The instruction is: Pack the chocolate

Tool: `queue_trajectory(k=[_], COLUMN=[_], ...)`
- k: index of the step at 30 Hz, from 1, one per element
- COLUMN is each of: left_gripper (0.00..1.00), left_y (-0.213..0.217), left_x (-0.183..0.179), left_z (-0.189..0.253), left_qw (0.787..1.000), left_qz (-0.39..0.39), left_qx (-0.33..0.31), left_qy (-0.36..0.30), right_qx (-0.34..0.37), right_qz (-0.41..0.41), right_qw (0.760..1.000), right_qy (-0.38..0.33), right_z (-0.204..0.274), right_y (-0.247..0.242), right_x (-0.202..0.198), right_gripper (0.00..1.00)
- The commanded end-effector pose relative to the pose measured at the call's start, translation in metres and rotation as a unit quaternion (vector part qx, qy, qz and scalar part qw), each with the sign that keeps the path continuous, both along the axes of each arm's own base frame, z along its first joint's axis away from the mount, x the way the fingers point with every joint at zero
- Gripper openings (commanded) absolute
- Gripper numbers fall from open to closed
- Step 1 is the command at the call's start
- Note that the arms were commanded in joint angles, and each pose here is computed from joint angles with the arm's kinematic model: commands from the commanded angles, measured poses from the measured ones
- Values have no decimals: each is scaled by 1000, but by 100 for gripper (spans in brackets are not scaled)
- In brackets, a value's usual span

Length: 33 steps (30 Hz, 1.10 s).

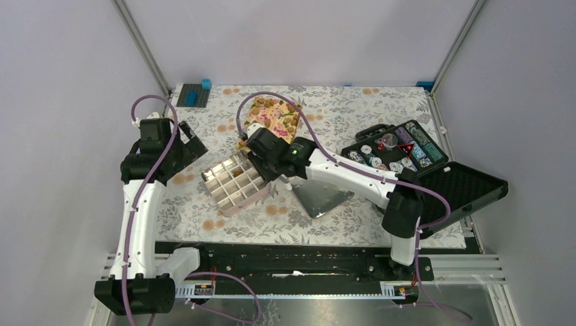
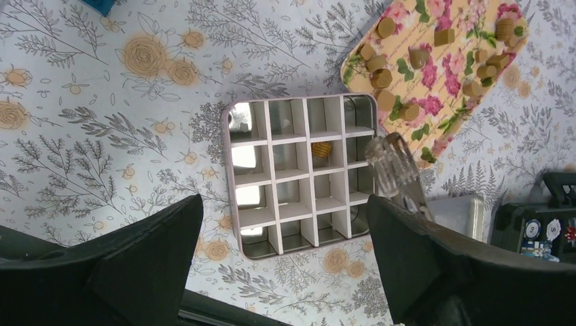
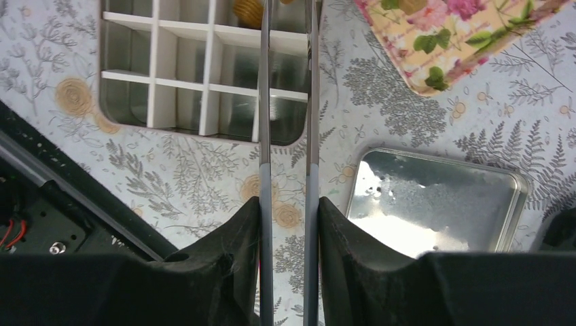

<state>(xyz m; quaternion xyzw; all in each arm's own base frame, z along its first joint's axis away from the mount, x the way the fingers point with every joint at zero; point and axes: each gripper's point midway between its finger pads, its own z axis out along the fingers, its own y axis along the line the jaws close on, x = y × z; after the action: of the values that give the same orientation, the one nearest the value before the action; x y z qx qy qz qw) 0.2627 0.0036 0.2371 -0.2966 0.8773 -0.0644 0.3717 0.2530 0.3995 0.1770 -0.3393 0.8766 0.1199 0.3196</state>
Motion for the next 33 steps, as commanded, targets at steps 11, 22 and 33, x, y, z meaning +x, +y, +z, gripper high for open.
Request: queue_trajectory(k=[11,22,33], left_gripper=[99,99,99], left_y=[11,10,9], left_x=[3,1,0], left_z=[27,23,20], left_qw=[999,999,999], left_qz=[8,7,6], left_qx=[16,11,8], left_qy=[-41,-39,-37], right_qx=[40,16,18], right_qz=[67,65,63], right_qw=[997,998,998], right_qy=[4,3,-3], right_z=[15,-7,-3], right_y=[61,67,67], right_x=[-47,-41,-39], right_gripper=[32,34,46])
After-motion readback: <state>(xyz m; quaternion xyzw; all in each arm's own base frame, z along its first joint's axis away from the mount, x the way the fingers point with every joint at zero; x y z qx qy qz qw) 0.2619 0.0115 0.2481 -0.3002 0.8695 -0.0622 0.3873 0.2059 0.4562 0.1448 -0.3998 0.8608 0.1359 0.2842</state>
